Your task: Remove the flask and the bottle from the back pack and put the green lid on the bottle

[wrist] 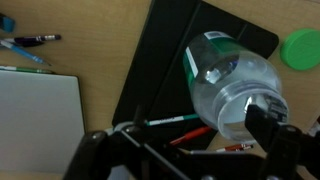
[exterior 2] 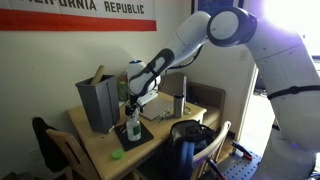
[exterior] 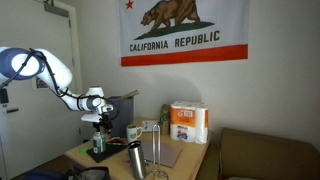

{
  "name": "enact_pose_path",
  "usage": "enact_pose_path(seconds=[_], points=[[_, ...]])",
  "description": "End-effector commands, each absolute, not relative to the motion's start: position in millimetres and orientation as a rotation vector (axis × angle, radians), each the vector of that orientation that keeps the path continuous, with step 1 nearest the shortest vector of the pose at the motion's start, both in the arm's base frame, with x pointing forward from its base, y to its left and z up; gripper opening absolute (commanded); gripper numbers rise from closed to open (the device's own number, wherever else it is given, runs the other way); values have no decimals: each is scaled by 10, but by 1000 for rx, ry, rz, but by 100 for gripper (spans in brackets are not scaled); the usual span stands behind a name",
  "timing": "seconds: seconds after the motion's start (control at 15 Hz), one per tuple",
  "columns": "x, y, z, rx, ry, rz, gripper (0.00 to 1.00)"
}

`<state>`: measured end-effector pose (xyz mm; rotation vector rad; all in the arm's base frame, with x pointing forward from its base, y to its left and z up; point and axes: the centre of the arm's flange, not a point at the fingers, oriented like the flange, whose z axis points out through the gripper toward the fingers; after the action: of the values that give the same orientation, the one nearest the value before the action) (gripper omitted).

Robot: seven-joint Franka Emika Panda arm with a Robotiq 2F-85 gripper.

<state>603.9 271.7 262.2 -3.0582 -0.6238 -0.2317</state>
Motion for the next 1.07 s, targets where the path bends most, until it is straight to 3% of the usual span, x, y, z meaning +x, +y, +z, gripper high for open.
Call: enact_pose_path(seconds=[0.0,0.53,1.0], points=[[6069,2692,2900,-3082,-661,-224,100],[6081,2913,3532,-3075,-748,-223,100],[5704,3596,3309,-2966,-1038,-66,100]])
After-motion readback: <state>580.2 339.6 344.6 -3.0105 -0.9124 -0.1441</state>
